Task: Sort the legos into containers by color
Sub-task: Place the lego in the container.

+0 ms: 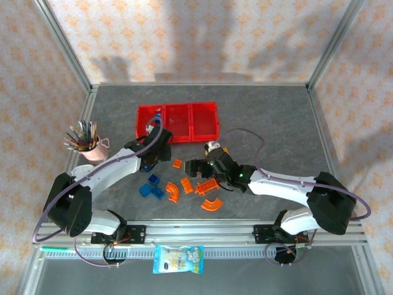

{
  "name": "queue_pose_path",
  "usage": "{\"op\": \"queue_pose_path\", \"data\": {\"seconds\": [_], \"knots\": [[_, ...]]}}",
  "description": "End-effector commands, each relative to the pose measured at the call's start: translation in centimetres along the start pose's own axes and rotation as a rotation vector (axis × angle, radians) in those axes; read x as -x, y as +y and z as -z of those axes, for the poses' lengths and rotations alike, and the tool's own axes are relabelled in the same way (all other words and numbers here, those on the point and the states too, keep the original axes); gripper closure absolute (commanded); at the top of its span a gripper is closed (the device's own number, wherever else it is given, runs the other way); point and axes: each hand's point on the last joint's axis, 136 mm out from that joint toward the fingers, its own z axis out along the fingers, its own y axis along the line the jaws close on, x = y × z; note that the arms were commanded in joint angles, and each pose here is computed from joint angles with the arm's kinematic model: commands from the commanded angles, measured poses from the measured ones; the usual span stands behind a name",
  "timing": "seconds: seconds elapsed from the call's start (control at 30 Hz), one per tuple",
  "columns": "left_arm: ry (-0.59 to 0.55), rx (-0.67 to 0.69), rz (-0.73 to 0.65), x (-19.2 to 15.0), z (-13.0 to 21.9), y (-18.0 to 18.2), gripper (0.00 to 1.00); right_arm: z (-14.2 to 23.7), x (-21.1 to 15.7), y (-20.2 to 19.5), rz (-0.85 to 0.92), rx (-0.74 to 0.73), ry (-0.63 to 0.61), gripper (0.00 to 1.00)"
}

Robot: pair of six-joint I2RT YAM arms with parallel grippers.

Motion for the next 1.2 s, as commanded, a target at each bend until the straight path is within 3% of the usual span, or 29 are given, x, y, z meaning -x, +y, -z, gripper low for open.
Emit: {"op": "queue_pose_path", "data": {"seconds": [0.0, 0.27, 0.6, 0.93, 1.17], "knots": [[-0.115, 0.031, 0.089, 4.5, 2.0, 1.6, 0.56, 0.5, 1.7, 0.7, 0.016, -0.015, -0.041, 0.0], [-0.249, 0.059, 0.183, 11.5, 3.0, 3.3, 0.57, 0.1, 4.5, 0.4, -0.019, -0.068, -0.112, 0.0], [-0.263, 0.174, 0.242, 16.5, -2.0, 5.7, 0.57, -0.7, 7.5, 1.0, -0.019, 0.008, -0.191, 0.0], [-0.184, 0.251, 0.25, 17.7, -9.8, 6.5, 0.55, -1.5, 9.7, 1.9, 0.038, 0.04, -0.232, 0.0], [-0.167, 0.307, 0.246, 17.7, -12.4, 7.4, 0.52, -1.9, 9.8, 1.7, 0.051, 0.029, -0.224, 0.0]]}}
